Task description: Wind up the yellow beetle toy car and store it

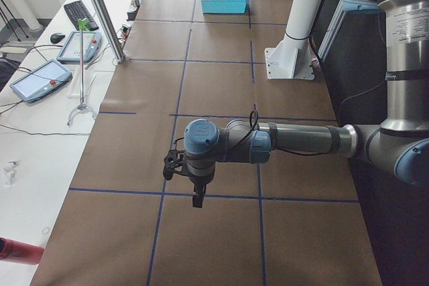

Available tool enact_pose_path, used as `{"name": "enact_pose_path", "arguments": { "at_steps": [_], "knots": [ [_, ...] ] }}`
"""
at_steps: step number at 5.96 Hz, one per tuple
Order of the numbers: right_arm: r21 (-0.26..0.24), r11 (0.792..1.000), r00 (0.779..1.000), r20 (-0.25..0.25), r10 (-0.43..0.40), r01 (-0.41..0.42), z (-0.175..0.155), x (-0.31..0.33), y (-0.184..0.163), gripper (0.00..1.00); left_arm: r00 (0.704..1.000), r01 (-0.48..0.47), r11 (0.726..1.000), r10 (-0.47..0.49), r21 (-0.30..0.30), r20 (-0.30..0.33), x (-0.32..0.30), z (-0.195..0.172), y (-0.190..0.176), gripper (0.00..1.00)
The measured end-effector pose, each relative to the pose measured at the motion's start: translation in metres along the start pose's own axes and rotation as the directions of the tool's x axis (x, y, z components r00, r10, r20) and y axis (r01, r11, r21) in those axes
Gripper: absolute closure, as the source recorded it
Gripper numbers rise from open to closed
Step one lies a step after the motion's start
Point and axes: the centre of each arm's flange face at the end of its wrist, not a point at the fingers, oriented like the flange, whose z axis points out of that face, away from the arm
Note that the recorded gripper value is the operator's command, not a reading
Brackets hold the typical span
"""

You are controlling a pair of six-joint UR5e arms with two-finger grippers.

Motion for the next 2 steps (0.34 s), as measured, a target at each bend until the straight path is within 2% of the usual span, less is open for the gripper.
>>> {"name": "enact_pose_path", "arguments": {
  "at_steps": [2],
  "knots": [
    [0.000,1.000,1.000,-0.001,-0.001,0.001,0.0000,0.0000,0.0000,0.00,1.000,0.004,1.000,-0.004,-0.002,-0.001,-0.0014,0.0010,0.0012,0.00]
  ]
}}
